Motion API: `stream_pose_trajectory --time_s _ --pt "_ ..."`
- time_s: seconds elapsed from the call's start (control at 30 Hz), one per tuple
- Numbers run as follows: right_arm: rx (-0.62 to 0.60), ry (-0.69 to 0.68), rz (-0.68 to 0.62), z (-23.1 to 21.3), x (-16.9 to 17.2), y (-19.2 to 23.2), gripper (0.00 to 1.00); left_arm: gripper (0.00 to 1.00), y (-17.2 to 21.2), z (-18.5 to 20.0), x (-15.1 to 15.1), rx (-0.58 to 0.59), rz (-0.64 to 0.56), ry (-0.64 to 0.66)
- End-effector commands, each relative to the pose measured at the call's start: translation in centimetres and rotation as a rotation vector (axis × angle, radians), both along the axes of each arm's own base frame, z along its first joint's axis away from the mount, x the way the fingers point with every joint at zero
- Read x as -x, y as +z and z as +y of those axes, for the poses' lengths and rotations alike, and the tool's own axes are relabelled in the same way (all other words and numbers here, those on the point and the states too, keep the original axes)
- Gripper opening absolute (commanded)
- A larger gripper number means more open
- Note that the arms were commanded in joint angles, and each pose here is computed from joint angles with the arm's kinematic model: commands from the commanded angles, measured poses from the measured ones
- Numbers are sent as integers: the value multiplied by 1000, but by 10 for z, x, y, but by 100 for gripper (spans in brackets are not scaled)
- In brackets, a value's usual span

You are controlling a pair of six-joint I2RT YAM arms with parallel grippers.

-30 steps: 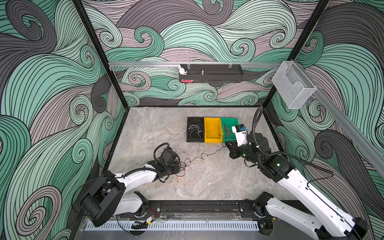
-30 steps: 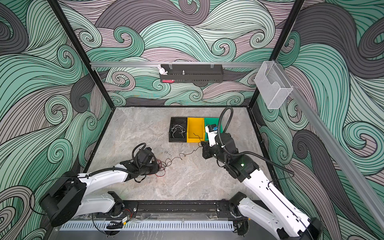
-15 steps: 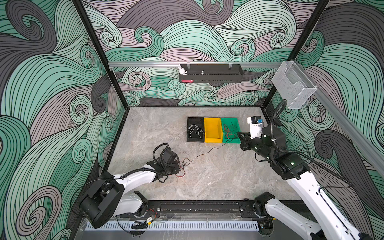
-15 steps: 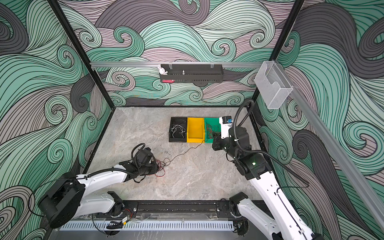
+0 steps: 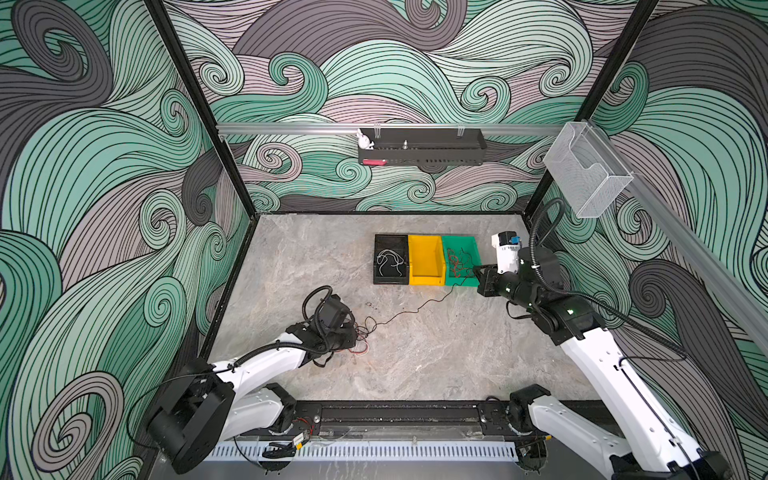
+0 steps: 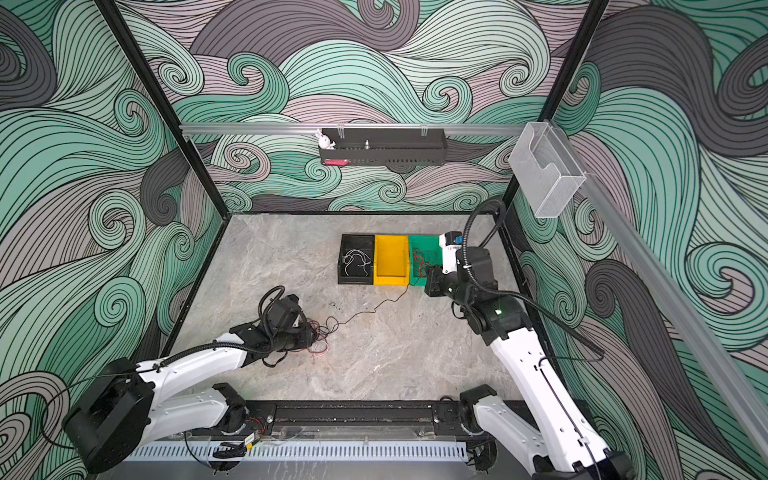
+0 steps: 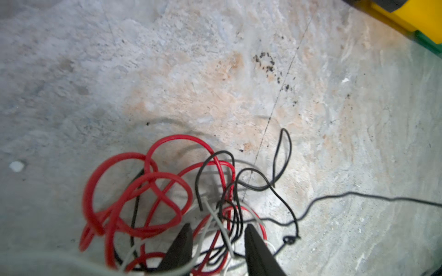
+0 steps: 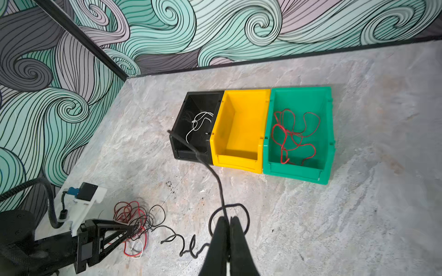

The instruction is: Untangle the cables

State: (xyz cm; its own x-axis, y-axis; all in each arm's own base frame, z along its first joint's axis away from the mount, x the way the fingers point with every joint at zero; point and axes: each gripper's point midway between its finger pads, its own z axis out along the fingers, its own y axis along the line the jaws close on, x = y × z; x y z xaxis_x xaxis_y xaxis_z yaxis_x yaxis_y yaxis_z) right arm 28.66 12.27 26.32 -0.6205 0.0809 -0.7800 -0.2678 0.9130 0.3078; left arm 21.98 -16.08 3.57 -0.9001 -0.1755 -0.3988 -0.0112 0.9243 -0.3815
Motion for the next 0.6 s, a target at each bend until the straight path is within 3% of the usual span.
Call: stream_pose_trajectory --time_s 0.0,0.2,0.57 --pt "-87 78 36 22 4 -9 6 46 14 1 2 8 -1 -12" --pt "-129 173 72 51 13 -23 7 58 43 -1 0 36 -61 -34" --pt "-247 413 86 114 40 -20 8 60 123 -71 -6 336 -384 -342"
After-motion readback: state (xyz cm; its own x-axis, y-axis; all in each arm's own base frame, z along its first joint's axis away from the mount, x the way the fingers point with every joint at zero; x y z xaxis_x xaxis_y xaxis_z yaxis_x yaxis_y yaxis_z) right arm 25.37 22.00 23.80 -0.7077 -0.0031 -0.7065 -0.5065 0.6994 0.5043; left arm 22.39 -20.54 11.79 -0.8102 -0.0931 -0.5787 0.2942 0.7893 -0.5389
